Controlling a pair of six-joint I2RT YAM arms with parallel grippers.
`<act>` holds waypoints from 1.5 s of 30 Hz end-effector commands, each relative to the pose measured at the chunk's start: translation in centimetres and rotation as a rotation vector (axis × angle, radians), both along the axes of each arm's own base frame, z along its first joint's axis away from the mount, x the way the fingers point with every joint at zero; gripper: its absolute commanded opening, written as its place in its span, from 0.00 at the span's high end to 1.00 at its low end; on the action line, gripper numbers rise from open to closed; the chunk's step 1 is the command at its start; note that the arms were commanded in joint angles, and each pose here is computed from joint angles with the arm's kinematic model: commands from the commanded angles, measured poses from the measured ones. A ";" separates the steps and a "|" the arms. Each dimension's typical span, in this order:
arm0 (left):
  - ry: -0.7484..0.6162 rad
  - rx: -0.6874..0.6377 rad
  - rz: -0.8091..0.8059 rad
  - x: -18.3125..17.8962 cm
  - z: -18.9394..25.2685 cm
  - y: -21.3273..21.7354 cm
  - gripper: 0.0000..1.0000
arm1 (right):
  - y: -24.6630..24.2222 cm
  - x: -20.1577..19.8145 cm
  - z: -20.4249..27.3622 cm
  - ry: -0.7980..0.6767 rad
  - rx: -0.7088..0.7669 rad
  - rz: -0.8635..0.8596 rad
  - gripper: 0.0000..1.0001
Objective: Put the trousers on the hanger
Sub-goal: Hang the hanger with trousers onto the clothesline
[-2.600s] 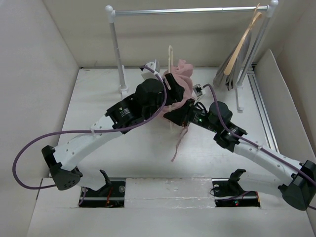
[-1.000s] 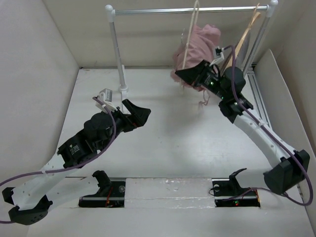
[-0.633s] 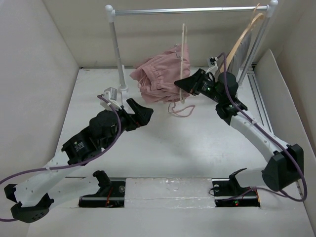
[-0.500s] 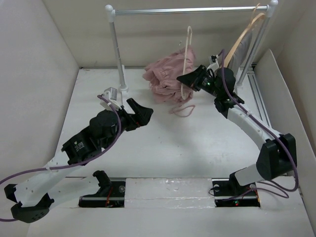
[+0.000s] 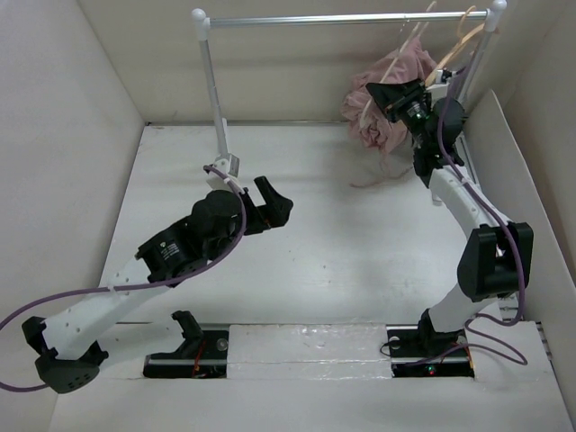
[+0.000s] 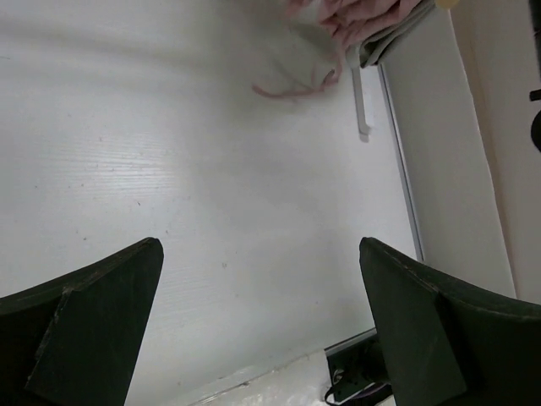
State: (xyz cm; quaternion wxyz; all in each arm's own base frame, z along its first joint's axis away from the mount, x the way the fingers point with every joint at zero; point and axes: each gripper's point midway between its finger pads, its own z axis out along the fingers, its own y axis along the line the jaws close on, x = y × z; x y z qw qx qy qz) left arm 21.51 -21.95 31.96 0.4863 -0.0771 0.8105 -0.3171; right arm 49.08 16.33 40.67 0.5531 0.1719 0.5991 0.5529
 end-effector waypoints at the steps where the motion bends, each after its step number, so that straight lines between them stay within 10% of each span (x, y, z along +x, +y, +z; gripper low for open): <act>1: -0.026 -0.022 -0.039 0.3 1.2 -1.2 0.01 | -1.7 -3.6 10.0 -0.333 0.089 -0.009 1.00; 38: 0.010 0.023 -0.090 2.0 -0.5 -4.9 0.01 | -8.7 7.3 4.7 -0.175 0.038 -0.153 0.99; 45: 0.018 0.012 -0.113 2.0 -0.5 -5.7 0.01 | -8.6 5.2 3.9 -0.176 -0.009 -0.143 0.59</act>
